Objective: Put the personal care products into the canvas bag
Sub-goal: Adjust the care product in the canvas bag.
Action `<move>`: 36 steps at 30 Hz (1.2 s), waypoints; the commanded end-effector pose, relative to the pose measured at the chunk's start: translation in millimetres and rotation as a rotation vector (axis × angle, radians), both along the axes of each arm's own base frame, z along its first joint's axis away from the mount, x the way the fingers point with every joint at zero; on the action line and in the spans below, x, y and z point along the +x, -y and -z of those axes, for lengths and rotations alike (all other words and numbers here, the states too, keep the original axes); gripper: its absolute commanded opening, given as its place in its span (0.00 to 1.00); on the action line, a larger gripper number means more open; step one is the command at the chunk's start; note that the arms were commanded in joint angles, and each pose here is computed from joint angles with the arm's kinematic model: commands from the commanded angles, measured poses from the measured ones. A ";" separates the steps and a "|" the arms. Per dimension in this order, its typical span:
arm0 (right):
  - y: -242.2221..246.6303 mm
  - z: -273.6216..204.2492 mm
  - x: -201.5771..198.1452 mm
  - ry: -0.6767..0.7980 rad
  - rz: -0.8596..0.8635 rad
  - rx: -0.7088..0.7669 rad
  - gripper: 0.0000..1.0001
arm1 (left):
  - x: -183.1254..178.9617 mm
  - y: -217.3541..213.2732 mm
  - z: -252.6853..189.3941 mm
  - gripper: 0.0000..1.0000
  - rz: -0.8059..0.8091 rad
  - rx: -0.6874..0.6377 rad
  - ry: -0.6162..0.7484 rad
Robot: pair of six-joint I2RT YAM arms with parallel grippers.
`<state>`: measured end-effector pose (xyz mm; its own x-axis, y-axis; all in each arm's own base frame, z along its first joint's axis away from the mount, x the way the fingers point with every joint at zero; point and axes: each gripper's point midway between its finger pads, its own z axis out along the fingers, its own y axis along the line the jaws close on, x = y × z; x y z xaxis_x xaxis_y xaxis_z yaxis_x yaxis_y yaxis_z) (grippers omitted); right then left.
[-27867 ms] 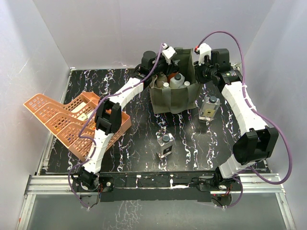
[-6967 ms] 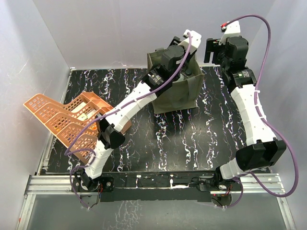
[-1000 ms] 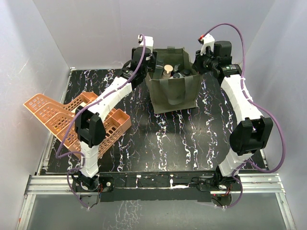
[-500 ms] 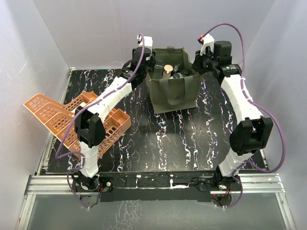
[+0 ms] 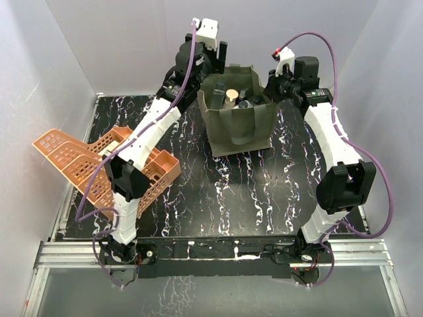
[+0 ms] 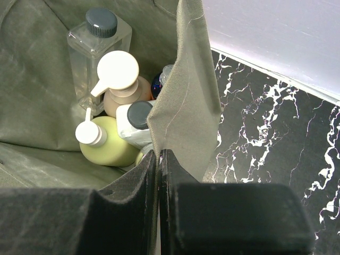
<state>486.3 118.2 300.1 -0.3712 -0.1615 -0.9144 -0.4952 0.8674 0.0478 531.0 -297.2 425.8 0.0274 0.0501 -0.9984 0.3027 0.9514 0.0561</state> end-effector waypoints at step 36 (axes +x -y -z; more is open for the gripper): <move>-16.7 -21.9 -11.3 0.093 -0.128 -0.017 0.08 | 60.7 29.2 143.0 0.55 -0.067 -0.023 -0.243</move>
<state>479.0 125.8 291.8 -0.3404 -0.2234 -0.9134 -0.5725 0.8198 0.0128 586.1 -335.5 249.5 -0.2759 0.0788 -0.9580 0.2836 0.9589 -0.0028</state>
